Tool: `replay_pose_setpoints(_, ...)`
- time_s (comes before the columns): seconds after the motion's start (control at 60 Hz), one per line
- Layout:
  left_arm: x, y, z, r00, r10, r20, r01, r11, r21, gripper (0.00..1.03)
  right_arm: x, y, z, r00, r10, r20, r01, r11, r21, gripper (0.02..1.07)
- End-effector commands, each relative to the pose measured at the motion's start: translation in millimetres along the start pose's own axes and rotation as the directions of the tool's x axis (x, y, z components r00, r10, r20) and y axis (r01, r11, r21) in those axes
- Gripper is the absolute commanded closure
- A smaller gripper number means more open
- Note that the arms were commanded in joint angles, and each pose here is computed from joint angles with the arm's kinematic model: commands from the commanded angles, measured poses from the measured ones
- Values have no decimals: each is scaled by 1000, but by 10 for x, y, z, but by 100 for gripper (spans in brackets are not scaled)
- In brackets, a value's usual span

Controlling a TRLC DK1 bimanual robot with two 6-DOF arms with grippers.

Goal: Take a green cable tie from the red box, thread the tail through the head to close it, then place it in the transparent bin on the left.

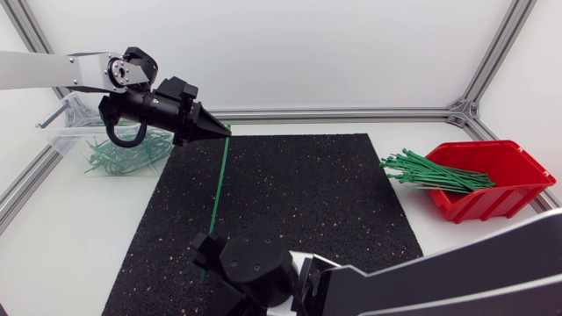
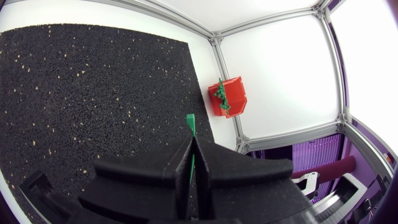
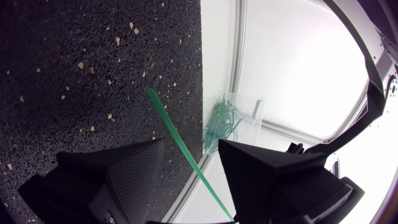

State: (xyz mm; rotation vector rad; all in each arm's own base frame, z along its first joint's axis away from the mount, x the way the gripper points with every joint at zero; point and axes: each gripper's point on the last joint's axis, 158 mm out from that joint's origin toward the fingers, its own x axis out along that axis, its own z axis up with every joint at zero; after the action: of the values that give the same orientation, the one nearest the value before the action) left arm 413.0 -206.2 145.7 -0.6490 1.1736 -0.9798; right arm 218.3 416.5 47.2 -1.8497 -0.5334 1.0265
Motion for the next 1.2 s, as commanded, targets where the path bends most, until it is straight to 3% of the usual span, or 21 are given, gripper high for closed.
replay_pose_setpoints(0.0,21,41,11,1000,2,-11,-2,1000,0,100,31,152,87,1000,20,19,-19,998,-51,54)
replay_pose_setpoints(0.2,-5,61,-9,1000,2,-14,-2,1000,-5,100,47,137,139,999,6,36,-4,998,-56,63)
replay_pose_setpoints(0.333,26,50,-53,1000,0,-30,-1,1000,-7,100,70,119,144,999,-6,37,8,998,-57,63)
replay_pose_setpoints(0.5,42,68,-70,999,0,-39,0,1000,-17,100,76,57,153,999,-28,42,30,998,-54,80)
replay_pose_setpoints(0.767,67,102,-117,999,-1,-53,-1,999,-42,100,65,-3,161,997,-63,42,65,996,-57,94)
replay_pose_setpoints(1.183,40,108,-134,998,0,-55,-2,999,-35,100,66,-72,173,995,-90,41,91,996,-16,102)
